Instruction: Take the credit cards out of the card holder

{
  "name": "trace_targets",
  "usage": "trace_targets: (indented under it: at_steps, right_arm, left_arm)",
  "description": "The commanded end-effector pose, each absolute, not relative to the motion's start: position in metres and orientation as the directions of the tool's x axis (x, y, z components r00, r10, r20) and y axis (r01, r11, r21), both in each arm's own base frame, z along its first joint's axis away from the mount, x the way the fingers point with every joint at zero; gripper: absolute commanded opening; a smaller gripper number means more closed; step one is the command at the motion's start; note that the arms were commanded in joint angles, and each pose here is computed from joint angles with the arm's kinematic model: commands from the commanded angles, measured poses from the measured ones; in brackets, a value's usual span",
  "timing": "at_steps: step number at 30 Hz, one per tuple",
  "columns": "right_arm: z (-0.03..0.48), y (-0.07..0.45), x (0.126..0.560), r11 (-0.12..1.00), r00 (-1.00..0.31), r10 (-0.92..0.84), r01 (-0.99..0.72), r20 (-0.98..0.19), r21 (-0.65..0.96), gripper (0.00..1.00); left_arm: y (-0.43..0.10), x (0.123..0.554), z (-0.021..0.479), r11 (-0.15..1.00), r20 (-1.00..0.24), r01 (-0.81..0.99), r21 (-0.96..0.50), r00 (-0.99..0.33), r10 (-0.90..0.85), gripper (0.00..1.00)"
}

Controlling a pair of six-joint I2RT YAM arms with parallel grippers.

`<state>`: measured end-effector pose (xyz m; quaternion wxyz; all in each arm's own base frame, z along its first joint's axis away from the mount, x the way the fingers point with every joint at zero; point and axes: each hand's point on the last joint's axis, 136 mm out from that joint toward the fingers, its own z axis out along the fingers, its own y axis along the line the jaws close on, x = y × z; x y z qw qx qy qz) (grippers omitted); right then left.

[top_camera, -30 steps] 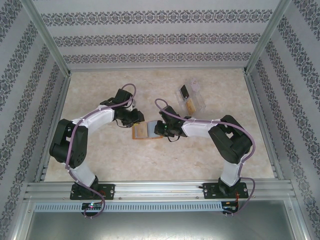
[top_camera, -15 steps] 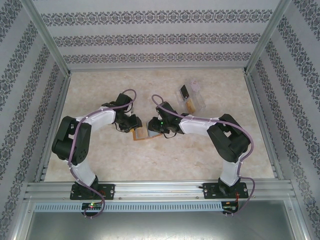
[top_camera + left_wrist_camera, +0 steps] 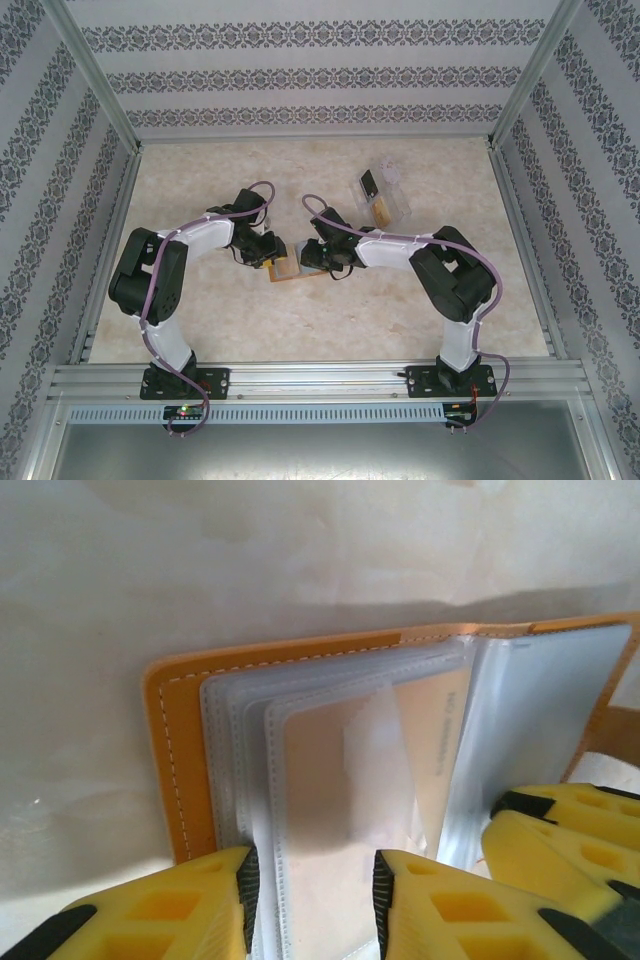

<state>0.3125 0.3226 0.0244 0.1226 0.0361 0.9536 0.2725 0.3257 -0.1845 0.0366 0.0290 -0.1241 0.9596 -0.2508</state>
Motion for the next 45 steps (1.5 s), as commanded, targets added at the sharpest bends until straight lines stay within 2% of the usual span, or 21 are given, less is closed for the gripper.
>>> trace_targets:
  at_steps: [1,8,17,22,30,39,45]
  right_arm:
    - [0.009,0.316,0.309,0.883,-0.973,0.128,0.024,-0.191,0.468,0.25]
    - [0.002,0.314,0.307,0.887,-0.974,0.138,0.041,-0.177,0.46,0.25]
    - [0.007,0.314,0.307,0.88,-0.972,0.144,0.038,-0.188,0.474,0.24]
    - [0.042,0.316,0.316,0.841,-0.939,0.178,-0.01,-0.293,0.542,0.24]
    - [0.075,0.297,0.313,0.831,-0.889,0.21,-0.056,-0.406,0.554,0.29]
    - [0.081,0.279,0.308,0.852,-0.87,0.208,-0.063,-0.447,0.52,0.27]
    - [0.086,0.283,0.311,0.856,-0.864,0.188,-0.089,-0.467,0.509,0.24]
  left_arm:
    - [-0.186,0.335,0.046,0.838,-0.019,-0.196,-0.509,-0.971,-0.238,0.35]
    - [-0.199,0.337,0.049,0.809,0.009,-0.172,-0.563,-0.979,-0.203,0.28]
    - [-0.218,0.34,0.063,0.734,0.023,-0.155,-0.661,-0.982,-0.186,0.3]
    - [-0.231,0.342,0.072,0.668,0.046,-0.16,-0.727,-0.982,-0.185,0.34]
    - [-0.251,0.344,0.073,0.613,0.066,-0.161,-0.773,-0.982,-0.175,0.35]
    - [-0.266,0.352,0.074,0.601,0.066,-0.152,-0.785,-0.984,-0.163,0.37]
    - [-0.259,0.355,0.074,0.637,0.048,-0.149,-0.756,-0.984,-0.174,0.36]
